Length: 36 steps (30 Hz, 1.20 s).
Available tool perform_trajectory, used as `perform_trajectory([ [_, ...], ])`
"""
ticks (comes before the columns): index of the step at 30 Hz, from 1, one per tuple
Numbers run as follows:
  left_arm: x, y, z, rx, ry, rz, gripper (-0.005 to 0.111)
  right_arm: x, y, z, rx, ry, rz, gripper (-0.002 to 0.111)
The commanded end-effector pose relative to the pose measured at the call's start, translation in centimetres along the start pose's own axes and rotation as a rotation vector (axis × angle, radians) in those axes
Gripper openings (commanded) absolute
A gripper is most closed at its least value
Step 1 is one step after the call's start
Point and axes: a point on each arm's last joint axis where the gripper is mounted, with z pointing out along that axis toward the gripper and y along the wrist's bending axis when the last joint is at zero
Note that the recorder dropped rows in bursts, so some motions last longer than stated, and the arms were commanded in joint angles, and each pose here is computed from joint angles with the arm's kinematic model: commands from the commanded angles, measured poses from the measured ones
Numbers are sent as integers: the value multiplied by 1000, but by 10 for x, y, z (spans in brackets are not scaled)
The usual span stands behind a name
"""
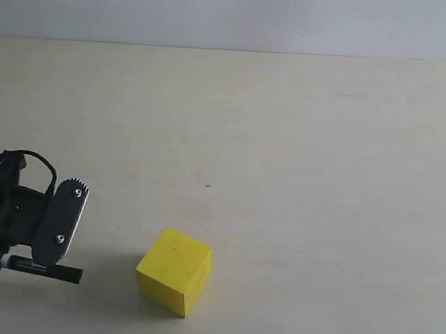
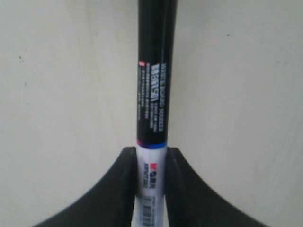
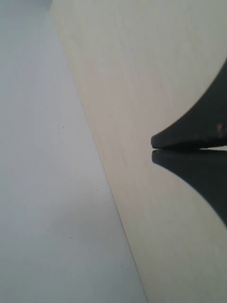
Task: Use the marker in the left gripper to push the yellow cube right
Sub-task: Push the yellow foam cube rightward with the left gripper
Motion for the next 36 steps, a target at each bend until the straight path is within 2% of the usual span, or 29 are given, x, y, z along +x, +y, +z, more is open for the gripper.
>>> perform_trajectory([
  [1,-9,9,-1,-93,-94,-51,0,1,-1,0,6,-5,0,0],
  [3,-18,12,0,-123,-148,-71,0,1,-1,0,6,-5,0,0],
  [6,-38,5,1,-95,-202,-65,0,1,-1,0,6,-5,0,0],
  [9,-52,-7,0,-70,-154,41,0,1,-1,0,6,-5,0,0],
  [11,-49,-8,0,-66,-89,83,0,1,-1,0,6,-5,0,0],
  [15,-43,-7,1,-66,-28,50,0,1,-1,0,6,-5,0,0],
  [21,-42,-6,0,-77,-19,53,0,1,-1,0,6,-5,0,0],
  [25,-44,-5,0,-88,-40,51,0,1,-1,0,6,-5,0,0],
  [32,-56,-3,-1,-118,-174,0,0,1,-1,0,6,-5,0,0],
  [34,-51,-5,0,-96,-112,19,0,1,-1,0,6,-5,0,0],
  [36,-40,-6,0,-81,4,53,0,1,-1,0,6,-5,0,0],
])
